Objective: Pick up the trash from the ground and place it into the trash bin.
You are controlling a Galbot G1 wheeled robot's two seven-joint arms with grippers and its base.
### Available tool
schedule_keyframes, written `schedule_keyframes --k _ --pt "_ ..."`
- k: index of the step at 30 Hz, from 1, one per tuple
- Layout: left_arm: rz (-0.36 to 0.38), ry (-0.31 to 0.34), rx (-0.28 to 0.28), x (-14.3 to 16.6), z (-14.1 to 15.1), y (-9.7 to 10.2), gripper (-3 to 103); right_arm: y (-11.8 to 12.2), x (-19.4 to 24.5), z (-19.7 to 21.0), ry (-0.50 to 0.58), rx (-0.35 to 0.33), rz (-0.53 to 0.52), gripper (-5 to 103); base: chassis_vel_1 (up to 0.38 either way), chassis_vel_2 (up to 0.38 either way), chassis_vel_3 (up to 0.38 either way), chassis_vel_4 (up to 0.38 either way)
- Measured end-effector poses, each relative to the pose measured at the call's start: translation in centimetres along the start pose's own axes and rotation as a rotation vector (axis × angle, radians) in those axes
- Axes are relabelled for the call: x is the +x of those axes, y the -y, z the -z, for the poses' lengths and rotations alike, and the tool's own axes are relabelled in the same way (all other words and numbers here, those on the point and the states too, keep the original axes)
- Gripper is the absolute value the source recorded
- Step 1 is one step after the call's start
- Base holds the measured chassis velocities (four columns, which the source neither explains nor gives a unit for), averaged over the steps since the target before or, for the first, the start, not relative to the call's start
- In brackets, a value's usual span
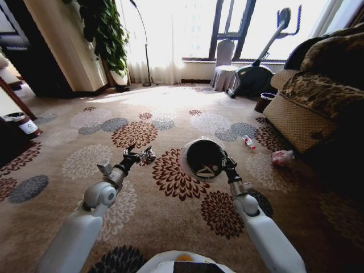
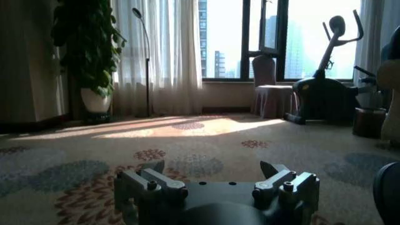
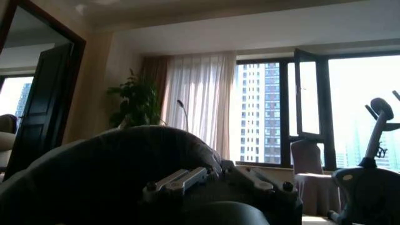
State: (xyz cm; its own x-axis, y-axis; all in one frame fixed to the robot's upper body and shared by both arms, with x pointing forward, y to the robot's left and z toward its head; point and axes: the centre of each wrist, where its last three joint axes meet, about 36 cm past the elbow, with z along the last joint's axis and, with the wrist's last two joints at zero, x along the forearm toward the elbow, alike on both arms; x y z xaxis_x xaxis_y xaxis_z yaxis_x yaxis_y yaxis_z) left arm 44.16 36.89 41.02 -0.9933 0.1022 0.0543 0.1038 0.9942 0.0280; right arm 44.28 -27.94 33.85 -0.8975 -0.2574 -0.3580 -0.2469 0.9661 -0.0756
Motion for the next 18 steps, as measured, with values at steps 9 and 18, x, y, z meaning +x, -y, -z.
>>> schedule_keyframes --k 9,18 --pt "0.128 -0.141 0.042 -3.3 -7.3 -3.7 100 -1.2 -0.2 -0.8 0.0 0.011 0.043 0 0.154 0.149 -0.169 -0.188" --pt "0.16 -0.248 0.091 -4.6 -10.7 -4.2 100 -1.1 0.1 -0.9 0.023 0.03 0.056 0 0.109 0.101 -0.086 -0.077"
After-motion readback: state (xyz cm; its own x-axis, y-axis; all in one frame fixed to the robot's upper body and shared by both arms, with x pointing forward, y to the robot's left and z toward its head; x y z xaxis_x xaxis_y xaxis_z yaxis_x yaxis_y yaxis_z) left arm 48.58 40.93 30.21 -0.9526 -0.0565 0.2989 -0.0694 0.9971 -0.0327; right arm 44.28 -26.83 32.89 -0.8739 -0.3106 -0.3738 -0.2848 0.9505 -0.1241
